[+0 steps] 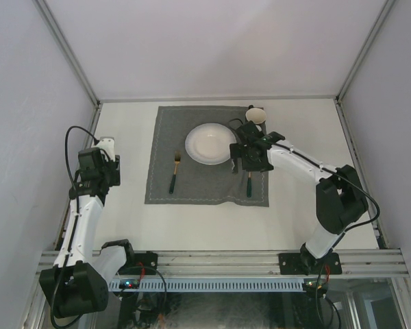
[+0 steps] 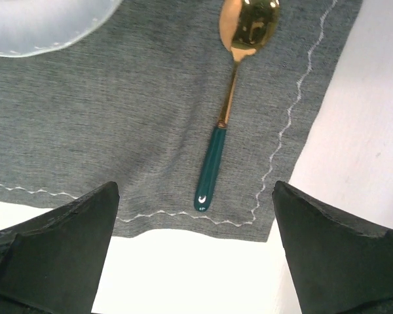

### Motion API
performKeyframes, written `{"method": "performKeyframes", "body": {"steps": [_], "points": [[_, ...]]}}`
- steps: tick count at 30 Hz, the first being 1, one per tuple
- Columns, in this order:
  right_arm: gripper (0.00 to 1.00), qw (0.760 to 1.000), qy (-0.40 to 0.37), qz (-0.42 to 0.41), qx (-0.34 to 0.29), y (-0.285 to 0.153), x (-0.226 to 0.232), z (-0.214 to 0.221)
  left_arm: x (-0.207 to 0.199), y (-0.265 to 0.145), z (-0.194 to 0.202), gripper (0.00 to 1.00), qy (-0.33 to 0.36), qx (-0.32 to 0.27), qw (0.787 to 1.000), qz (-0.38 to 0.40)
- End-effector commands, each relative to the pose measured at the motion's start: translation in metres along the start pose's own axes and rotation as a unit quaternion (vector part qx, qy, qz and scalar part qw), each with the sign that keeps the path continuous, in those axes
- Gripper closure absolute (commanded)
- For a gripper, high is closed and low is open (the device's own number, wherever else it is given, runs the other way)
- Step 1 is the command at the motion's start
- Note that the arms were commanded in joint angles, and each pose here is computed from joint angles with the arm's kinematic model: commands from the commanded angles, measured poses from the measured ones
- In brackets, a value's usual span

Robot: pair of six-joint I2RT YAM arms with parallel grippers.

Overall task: Set the dinner table for one person
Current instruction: Place the spoon on the napkin.

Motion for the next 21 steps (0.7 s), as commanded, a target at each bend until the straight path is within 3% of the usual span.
{"method": "performKeyframes", "body": {"steps": [1, 11, 16, 21], "points": [[0.0, 0.999, -0.01, 0.029, 0.011, 0.004, -0.013, 0.004, 0.004, -0.006, -0.008, 0.46, 0.0, -0.028, 1.0, -0.003], [0.0, 0.997, -0.039, 0.013, 0.06, 0.01, -0.018, 0.032, 0.004, -0.007, -0.008, 0.46, 0.001, -0.03, 1.0, -0.002], [0.24, 0.995, -0.061, 0.028, 0.068, 0.005, -0.028, 0.037, 0.004, -0.006, -0.007, 0.46, 0.002, -0.028, 1.0, -0.003], [0.26, 0.997, -0.055, 0.022, 0.046, -0.006, -0.038, 0.037, 0.003, -0.003, -0.007, 0.47, 0.002, -0.024, 1.0, 0.0]]}}
Point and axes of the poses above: each gripper's point midway between its finger pads, its own y axis out along the fingers, its own x axis along the line the jaws close on, z = x × y, the point moved 8 cm from there along -y, back along the fingers, and after that the axes turned 12 degrees about y, right-handed, at the moved point
